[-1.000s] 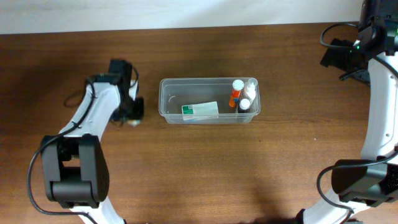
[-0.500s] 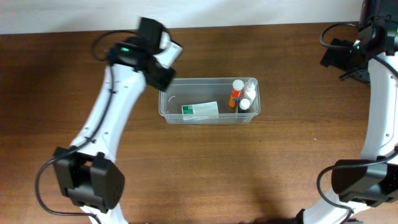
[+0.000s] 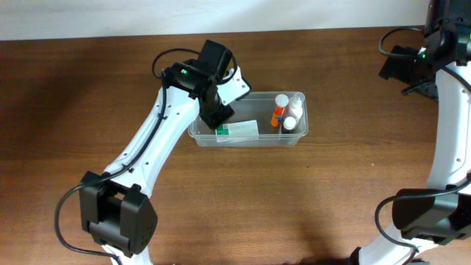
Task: Pack container
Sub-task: 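Lift the jar and carry it over the container's left end, then lower the jar into the container beside the box and release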
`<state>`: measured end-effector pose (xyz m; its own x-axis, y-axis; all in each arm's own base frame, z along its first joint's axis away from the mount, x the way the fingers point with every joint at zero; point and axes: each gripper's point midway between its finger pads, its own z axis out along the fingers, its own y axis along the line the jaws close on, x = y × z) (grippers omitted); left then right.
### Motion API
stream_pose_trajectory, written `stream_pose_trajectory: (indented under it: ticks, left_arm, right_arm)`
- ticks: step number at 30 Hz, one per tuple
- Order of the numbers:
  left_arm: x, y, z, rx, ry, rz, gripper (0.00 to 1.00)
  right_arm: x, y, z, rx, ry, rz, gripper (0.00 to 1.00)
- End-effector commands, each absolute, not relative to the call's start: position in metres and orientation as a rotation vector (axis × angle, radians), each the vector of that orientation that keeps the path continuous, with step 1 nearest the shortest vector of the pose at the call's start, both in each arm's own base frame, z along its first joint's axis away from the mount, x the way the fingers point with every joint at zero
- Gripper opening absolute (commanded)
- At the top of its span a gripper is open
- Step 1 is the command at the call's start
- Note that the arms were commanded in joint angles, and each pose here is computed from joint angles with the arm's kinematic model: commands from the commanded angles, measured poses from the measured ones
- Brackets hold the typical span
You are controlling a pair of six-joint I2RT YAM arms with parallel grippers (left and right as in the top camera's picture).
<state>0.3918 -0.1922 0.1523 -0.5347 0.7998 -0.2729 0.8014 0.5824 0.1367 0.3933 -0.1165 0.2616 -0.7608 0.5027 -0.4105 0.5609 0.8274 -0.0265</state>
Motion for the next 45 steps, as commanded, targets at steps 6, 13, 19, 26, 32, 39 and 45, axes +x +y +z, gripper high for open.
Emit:
stream_pose_trajectory:
  ticks: [6, 13, 19, 26, 32, 39, 45]
  left_arm:
    - [0.390, -0.185, 0.125, 1.565, 2.381, 0.025, 0.33]
    - [0.403, -0.168, 0.103, 1.570, 2.363, 0.149, 0.32]
    - [0.416, -0.160, 0.092, 1.511, 2.347, 0.163, 0.32]
    - [0.423, -0.155, 0.090, 1.499, 2.327, 0.136, 0.33]
    - [0.418, -0.164, 0.078, 1.566, 2.304, 0.060, 0.33]
    - [0.415, -0.163, 0.052, 1.604, 2.354, 0.042, 0.32]
    - [0.415, -0.162, 0.037, 1.650, 2.356, 0.041, 0.28]
  right_arm:
    - [0.392, -0.120, 0.269, 0.815, 2.590, -0.218, 0.98]
    - [0.392, -0.120, 0.269, 0.815, 2.590, -0.218, 0.98]
    - [0.392, -0.120, 0.269, 0.815, 2.590, -0.218, 0.98]
    - [0.392, -0.120, 0.269, 0.815, 2.590, -0.218, 0.98]
    - [0.392, -0.120, 0.269, 0.815, 2.590, -0.218, 0.98]
    - [0.392, -0.120, 0.269, 0.815, 2.590, -0.218, 0.98]
    - [0.392, -0.120, 0.269, 0.815, 2.590, -0.218, 0.98]
